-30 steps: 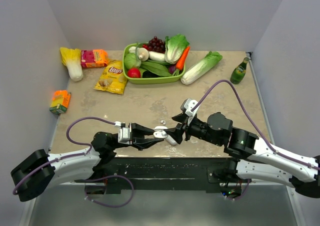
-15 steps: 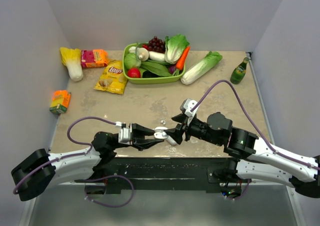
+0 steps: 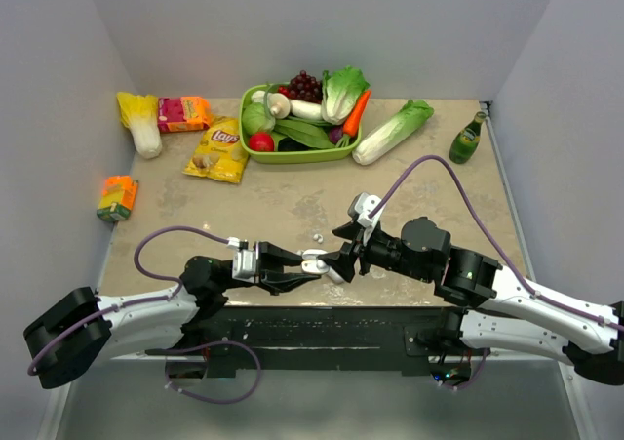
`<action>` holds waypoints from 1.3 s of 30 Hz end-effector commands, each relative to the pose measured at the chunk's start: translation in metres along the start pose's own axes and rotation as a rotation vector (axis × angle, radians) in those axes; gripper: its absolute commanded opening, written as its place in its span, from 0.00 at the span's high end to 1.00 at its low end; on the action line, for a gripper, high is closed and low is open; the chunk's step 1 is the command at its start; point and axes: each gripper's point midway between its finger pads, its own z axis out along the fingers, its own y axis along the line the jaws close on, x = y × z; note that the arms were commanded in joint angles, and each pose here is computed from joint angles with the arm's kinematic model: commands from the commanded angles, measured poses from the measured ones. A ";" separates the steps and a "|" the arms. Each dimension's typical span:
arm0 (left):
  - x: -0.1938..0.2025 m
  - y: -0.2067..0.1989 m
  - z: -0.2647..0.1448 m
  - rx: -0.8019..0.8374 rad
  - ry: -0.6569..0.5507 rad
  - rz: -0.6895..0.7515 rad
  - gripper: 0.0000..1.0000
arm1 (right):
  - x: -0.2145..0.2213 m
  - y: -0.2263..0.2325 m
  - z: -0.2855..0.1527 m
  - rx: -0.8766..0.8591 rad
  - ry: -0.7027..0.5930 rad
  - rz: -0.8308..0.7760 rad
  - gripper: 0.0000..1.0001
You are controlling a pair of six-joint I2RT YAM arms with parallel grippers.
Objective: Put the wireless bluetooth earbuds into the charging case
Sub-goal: Adjust the right earbud in the right side groove of the charging case.
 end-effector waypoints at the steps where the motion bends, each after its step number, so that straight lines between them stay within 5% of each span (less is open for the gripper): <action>1: -0.097 -0.012 0.004 0.050 -0.358 0.227 1.00 | -0.031 0.019 -0.004 -0.093 -0.077 0.002 0.33; 39: -0.092 -0.017 0.007 0.093 -0.345 0.196 1.00 | -0.059 0.006 -0.014 -0.008 -0.176 0.056 0.27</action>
